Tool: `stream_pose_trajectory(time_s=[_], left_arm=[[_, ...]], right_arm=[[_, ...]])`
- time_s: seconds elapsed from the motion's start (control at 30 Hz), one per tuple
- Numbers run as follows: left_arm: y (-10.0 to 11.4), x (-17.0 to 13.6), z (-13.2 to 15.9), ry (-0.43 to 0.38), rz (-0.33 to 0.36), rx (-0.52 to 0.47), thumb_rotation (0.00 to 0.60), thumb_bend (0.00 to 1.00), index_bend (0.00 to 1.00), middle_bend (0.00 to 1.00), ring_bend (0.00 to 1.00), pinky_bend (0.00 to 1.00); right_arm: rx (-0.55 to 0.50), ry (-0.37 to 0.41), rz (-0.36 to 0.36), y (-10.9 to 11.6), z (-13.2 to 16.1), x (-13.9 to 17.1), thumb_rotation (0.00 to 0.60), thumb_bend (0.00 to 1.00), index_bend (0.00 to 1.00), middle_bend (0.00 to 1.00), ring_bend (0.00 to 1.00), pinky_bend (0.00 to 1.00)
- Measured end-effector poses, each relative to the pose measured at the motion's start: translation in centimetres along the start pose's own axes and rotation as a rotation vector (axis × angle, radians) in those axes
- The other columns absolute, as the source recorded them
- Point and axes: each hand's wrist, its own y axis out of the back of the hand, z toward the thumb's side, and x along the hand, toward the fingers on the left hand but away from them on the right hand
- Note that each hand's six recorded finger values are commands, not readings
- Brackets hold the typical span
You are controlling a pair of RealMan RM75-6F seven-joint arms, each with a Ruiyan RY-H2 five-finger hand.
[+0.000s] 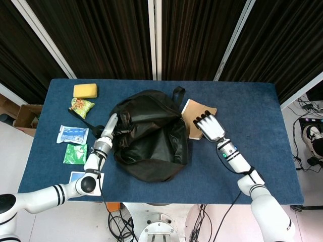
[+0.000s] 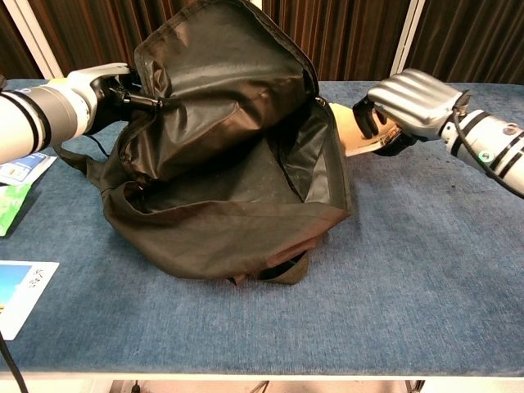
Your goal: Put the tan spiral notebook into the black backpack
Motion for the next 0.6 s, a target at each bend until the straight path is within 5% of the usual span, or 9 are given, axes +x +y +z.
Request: stream_pose_trajectory(time_s=[0.47,0.6], left_arm=[[0.0,-1.1,1.2,0.009,-0.041,-0.076,0.6,0.53,0.62,0.69,0.57,0.35],[-0.1,-1.2,1.8,0.013,-0.054,-0.109,0.6,0.54,0.62,0.69,0.57,0.35]], right_arm=[[0.078,0.168,-0.454,8.6,0.1,8.9,0.6,0.5,1.0,0.72,0.59,0.46],[0.085,0.227,-0.528,10.5,0.7,10.6,0.6,0.5,1.0,0.72,0.59,0.46]])
